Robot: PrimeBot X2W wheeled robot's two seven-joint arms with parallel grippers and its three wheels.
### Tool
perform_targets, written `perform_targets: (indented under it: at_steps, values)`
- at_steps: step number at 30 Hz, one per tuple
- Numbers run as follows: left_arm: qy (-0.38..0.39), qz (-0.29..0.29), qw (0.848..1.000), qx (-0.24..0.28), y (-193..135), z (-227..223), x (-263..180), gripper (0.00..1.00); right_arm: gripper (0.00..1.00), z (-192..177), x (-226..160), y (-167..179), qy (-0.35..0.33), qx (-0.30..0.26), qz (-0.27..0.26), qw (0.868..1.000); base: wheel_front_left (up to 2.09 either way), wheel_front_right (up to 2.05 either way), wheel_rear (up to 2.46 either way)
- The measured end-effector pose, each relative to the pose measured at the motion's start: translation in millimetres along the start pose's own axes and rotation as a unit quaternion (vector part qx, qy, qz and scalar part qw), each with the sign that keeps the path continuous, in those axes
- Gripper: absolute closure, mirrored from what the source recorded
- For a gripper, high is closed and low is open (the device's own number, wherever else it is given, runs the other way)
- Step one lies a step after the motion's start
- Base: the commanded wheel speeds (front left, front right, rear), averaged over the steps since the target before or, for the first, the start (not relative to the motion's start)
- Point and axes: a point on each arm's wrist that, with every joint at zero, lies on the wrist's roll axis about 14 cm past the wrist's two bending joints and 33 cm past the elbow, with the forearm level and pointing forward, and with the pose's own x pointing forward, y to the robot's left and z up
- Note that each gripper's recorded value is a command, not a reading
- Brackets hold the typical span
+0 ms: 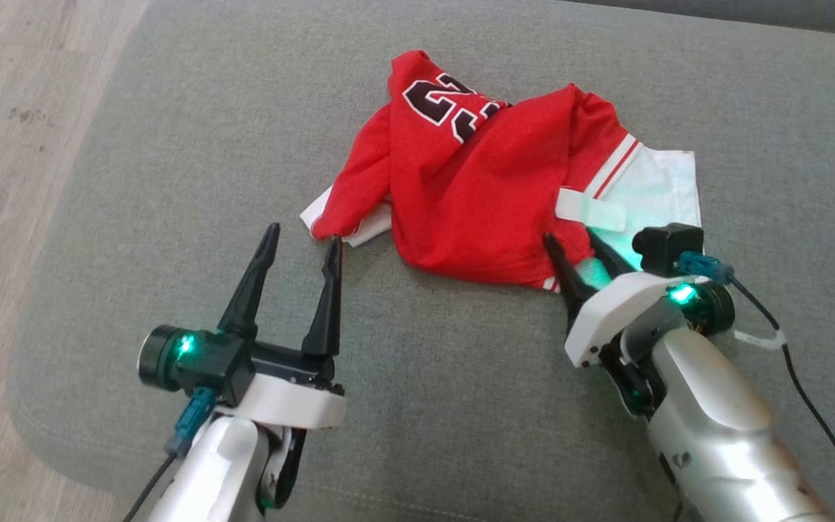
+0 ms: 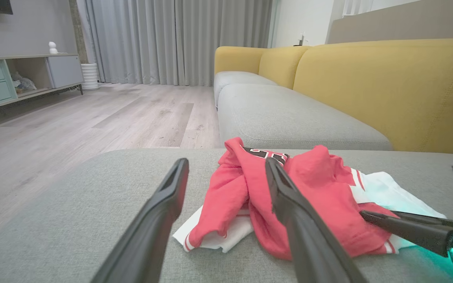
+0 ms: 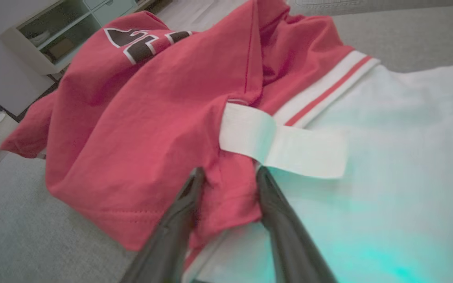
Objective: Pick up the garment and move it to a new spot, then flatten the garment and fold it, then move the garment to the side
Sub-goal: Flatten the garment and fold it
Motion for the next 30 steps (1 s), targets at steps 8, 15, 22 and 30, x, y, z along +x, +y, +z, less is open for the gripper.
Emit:
perform_targets:
  at_steps: [8, 15, 22, 30]
  values:
    - [-0.004, -0.009, 1.000, 0.004, -4.7, 1.1, 5.3, 0.00, 1.00, 22.8, -8.4, -5.3, -0.061, -0.011, -0.008, 0.998, 0.00, 0.00, 0.00]
    - [-0.022, -0.041, 0.999, 0.002, -24.5, 12.2, 9.1, 0.00, 1.00, 95.3, -36.3, -21.3, -0.173, -0.020, -0.038, 0.984, 0.00, 0.00, 0.00]
    - [-0.036, -0.069, 0.997, -0.002, -43.9, 21.7, 7.9, 0.00, 1.00, 162.7, -82.6, -60.3, -0.224, -0.071, -0.101, 0.967, 0.00, 0.00, 0.00]
    - [-0.037, -0.070, 0.997, -0.009, -47.7, 21.7, 6.5, 0.00, 1.00, 173.0, -90.7, -83.6, -0.197, -0.074, -0.131, 0.969, 0.00, 0.00, 0.00]
